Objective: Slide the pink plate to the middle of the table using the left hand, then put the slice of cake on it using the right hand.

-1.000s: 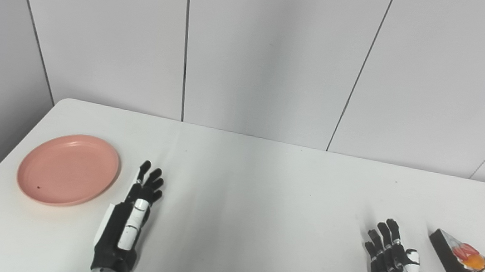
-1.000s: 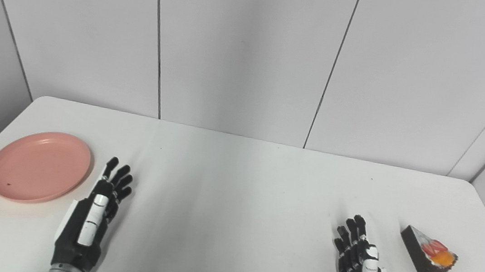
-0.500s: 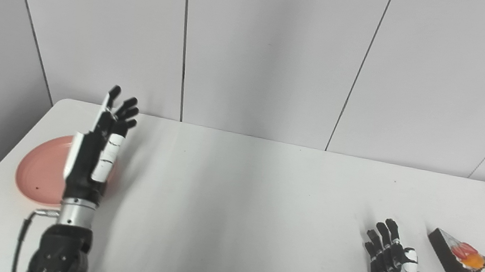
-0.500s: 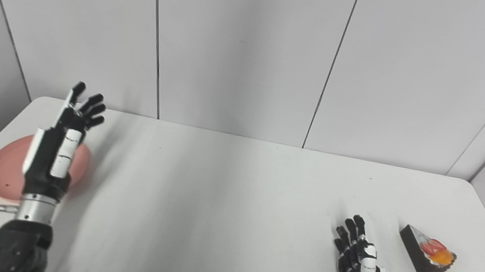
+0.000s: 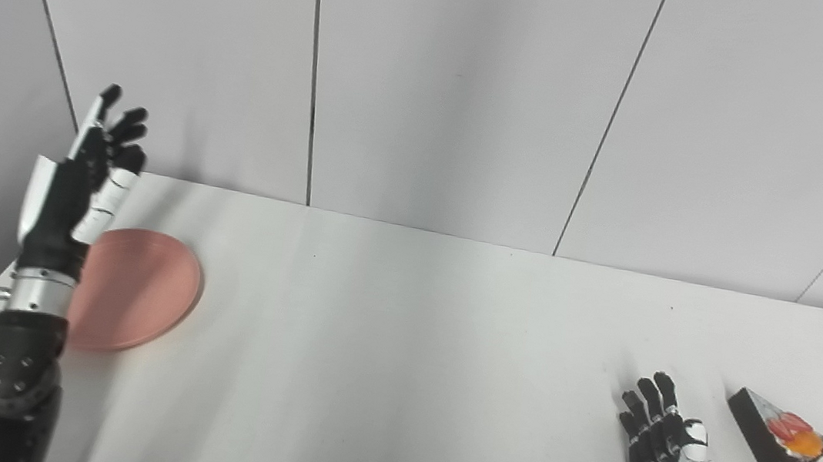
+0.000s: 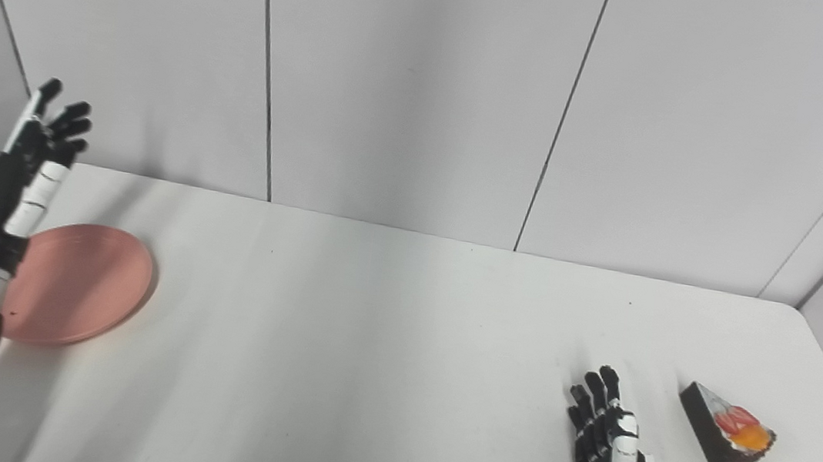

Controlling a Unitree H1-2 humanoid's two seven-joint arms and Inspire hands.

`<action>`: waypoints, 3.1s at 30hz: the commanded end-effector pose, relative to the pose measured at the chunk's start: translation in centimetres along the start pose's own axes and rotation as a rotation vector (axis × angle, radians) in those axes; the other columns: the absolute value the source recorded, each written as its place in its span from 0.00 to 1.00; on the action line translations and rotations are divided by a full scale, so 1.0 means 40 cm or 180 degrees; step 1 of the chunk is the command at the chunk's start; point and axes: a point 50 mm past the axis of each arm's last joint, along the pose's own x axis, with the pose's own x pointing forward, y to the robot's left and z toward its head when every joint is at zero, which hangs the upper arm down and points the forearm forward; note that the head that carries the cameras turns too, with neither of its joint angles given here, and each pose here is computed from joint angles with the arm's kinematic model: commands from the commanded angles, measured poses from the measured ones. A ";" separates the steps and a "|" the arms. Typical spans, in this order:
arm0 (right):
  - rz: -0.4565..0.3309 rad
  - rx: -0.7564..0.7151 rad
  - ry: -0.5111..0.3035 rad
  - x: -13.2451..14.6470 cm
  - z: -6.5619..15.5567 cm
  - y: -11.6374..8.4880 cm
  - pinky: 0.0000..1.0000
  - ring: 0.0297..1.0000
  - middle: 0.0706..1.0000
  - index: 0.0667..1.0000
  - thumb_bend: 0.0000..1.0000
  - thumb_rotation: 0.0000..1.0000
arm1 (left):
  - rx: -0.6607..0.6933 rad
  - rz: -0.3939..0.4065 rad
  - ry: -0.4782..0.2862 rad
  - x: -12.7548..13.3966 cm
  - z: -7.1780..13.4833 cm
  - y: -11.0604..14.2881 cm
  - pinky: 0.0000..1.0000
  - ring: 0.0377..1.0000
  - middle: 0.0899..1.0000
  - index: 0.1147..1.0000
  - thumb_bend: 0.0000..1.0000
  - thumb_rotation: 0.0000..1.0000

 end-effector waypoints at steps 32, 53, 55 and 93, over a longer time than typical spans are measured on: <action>-0.0051 -0.0011 0.0116 -0.023 -0.003 0.003 1.00 0.95 0.95 0.97 0.74 1.00 | -0.1083 0.0659 0.0972 0.035 -0.242 0.192 0.82 0.89 0.88 0.94 0.92 0.93; -0.0052 0.0036 0.0083 -0.023 -0.001 0.003 0.99 0.93 0.94 0.96 0.76 1.00 | -0.1273 0.0513 0.1388 -0.057 -0.294 0.095 0.83 0.89 0.88 0.91 0.88 0.91; -0.0051 0.0045 0.0087 -0.023 0.000 0.003 1.00 0.93 0.93 0.95 0.77 1.00 | -0.1281 0.0498 0.1410 -0.063 -0.295 0.089 0.85 0.90 0.89 0.92 0.89 0.91; -0.0048 -0.0009 0.0094 -0.022 -0.007 0.014 0.95 0.90 0.91 0.93 0.79 1.00 | -0.1582 -0.0207 0.1394 -0.091 -0.229 -0.148 0.80 0.89 0.88 0.91 0.91 0.91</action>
